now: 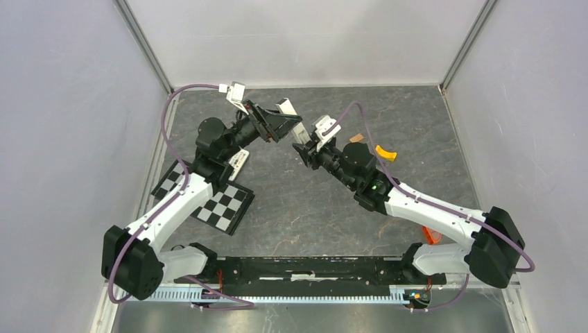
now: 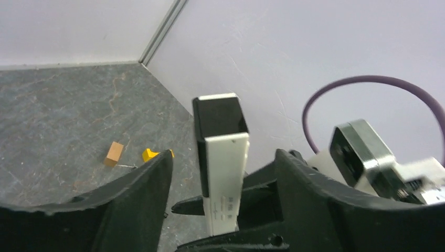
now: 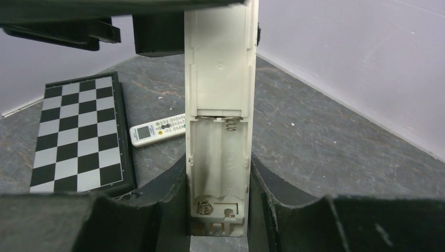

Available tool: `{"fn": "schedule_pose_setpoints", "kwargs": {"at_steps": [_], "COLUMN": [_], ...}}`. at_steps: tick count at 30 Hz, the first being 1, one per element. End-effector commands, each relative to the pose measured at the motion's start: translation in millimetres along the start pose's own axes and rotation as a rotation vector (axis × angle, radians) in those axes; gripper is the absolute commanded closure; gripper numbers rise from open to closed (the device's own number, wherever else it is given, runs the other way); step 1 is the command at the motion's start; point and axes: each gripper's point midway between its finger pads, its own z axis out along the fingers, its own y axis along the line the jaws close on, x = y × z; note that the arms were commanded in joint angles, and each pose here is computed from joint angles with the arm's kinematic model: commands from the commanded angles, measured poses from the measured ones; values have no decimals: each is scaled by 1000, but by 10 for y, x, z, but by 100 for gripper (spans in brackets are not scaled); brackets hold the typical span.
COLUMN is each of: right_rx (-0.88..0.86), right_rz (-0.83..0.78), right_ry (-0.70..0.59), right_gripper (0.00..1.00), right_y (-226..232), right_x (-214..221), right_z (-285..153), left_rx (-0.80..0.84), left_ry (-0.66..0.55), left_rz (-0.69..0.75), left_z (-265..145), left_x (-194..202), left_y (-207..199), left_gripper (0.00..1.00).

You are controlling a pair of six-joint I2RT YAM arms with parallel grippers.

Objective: Load the batteries into the remote control
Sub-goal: Pick up the battery from the center of the board.

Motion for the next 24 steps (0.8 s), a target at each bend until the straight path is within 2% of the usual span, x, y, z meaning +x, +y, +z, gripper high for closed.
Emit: {"fn": "schedule_pose_setpoints", "kwargs": {"at_steps": [1,8,12,13,15,17,18,19,21,24], "right_rx": [123,91,63,56,45,21,-5,-27,-52,-7], "right_rz": [-30,-30,-22,-18,-10,-8,-11,-14,-8,53], "right_ry": [-69,-52,-38,-34,-25,-15,-10,-5,31,89], "right_gripper": [82,82,82,79,57,20,9,2,2,2], "right_y": [-165,-102,-47,-33,-10,24,58,81,90,-13], "right_x": [-293,-246,-215,-209,-194,-196,-205,-220,-210,-177], "right_z": [26,4,23,25,20,-17,-54,-99,-210,-390], "left_rx": [-51,-73,-49,-45,-49,-69,-82,-92,-128,-177], "left_ry": [-73,-66,-39,-34,-20,3,26,46,101,121], "left_rz": [-112,-133,-151,-150,-123,-42,-2,49,110,140], "left_z": [100,119,157,159,156,147,140,137,114,70], "left_x": [-138,-78,-18,-9,15,26,53,64,113,111], "left_y": [68,155,147,143,162,218,259,305,442,640], "left_gripper": [29,56,76,81,87,90,91,91,91,91]}}
